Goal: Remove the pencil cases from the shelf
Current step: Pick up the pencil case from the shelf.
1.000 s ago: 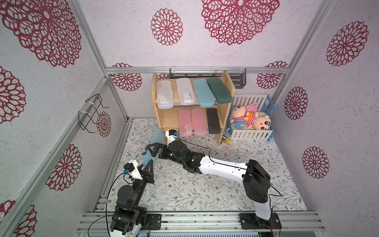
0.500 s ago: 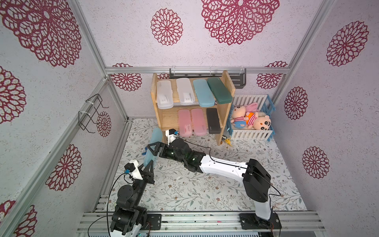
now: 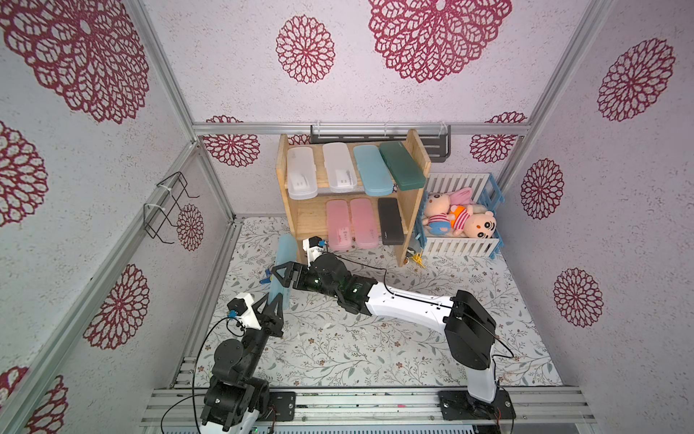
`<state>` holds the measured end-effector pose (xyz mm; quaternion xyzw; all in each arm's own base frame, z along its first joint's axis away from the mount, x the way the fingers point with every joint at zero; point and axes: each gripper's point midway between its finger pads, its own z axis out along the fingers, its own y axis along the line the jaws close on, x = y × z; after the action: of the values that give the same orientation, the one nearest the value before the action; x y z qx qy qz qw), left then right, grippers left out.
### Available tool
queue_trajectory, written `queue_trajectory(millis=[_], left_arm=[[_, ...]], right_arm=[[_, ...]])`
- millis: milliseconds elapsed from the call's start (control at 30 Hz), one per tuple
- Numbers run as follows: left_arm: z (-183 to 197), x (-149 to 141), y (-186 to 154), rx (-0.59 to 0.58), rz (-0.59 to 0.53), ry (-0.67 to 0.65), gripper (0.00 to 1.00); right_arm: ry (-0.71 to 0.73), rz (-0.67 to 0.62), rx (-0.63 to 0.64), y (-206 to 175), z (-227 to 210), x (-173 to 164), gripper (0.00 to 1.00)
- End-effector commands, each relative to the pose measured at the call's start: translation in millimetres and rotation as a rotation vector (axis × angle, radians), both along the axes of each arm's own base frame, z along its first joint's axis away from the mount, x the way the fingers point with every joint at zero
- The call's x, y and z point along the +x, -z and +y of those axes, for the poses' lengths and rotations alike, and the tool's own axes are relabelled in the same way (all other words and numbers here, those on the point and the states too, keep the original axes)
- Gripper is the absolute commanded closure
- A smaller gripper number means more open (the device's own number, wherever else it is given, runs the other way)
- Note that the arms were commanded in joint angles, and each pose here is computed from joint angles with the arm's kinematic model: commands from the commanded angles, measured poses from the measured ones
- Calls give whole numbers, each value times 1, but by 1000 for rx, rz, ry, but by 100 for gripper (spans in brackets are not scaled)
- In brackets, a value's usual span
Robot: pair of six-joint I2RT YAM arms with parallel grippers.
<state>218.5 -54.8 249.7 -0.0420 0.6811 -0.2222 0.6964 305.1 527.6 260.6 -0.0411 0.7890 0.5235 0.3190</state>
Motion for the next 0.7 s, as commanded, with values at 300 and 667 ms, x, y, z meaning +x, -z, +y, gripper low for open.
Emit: queue_trajectory(millis=[300, 667], left_arm=[[10, -9, -34, -57, -78, -42, 30], [41, -9, -27, -115, -12, -217, 3]], right_arm=[[68, -199, -129, -37, -42, 11, 100], [42, -329, -411, -12, -128, -9, 100]])
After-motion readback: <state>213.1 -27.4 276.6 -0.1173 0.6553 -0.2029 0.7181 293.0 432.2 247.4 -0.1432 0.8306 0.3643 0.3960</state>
